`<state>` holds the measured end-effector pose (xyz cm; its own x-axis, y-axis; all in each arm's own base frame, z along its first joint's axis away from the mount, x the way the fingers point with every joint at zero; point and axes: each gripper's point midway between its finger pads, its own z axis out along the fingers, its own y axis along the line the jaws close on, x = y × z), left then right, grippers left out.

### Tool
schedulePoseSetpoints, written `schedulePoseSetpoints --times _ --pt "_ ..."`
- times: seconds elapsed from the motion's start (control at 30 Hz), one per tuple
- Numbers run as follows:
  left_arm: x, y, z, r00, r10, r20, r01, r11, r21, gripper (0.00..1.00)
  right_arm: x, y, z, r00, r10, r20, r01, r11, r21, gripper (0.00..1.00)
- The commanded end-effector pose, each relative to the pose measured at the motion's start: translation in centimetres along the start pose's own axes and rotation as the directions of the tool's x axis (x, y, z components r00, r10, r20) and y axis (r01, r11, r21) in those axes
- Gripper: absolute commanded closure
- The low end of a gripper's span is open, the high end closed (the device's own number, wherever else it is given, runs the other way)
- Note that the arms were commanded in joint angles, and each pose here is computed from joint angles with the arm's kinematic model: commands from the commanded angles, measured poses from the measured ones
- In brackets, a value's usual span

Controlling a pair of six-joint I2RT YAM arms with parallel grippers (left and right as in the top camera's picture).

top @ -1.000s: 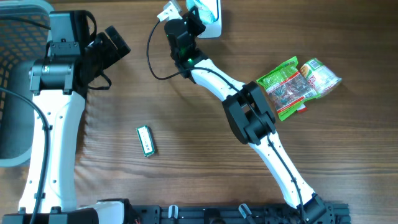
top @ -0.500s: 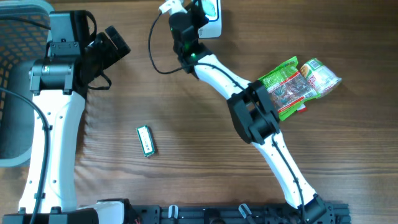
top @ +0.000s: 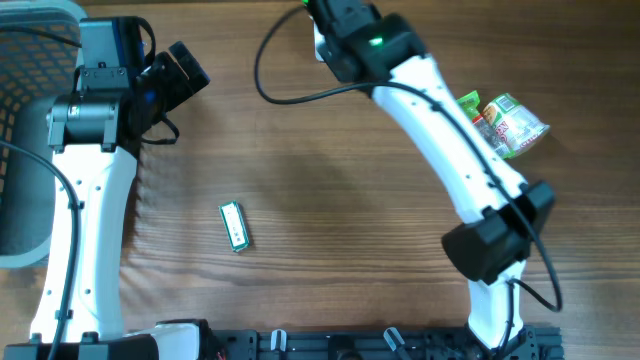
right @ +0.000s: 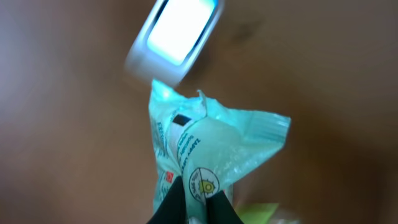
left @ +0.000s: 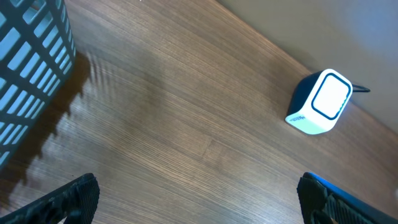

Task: Scan the item barcode
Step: 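Lower the teal pack and release it beside the green bag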

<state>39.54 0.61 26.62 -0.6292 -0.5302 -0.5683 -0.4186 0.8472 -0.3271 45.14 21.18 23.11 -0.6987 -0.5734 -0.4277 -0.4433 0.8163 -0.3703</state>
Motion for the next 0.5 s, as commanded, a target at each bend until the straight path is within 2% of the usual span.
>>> schedulePoseSetpoints --times 0.0,0.07,0.2,0.33,0.4,0.47 --pt "-0.8 -0.3 -1.0 0.999 0.014 0.03 -0.015 1.0 0.019 0.0 5.9 5.0 1.4 0.952 0.115 -0.284 -0.213 0.915 -0.343 0.96" --pt "-0.8 -0.3 -1.0 0.999 0.014 0.03 -0.015 1.0 0.019 0.0 9.2 5.6 2.5 0.911 0.093 -0.403 -0.247 0.903 -0.351 0.96" --pt "-0.8 -0.3 -1.0 0.999 0.014 0.03 -0.015 1.0 0.019 0.0 13.4 6.5 5.8 0.858 0.08 -0.507 -0.268 0.912 -0.31 0.96" --pt "-0.8 -0.3 -1.0 0.999 0.014 0.03 -0.015 1.0 0.019 0.0 18.8 3.6 8.7 0.767 0.21 -0.606 -0.263 0.965 0.001 0.96" --pt "-0.8 -0.3 -1.0 0.999 0.014 0.03 -0.015 1.0 0.019 0.0 19.9 2.9 9.4 0.752 0.251 -0.609 -0.264 0.962 0.07 0.95" --pt "-0.8 -0.3 -1.0 0.999 0.014 0.03 -0.015 1.0 0.019 0.0 20.4 3.1 10.3 0.752 0.256 -0.607 -0.273 0.96 0.066 0.63"
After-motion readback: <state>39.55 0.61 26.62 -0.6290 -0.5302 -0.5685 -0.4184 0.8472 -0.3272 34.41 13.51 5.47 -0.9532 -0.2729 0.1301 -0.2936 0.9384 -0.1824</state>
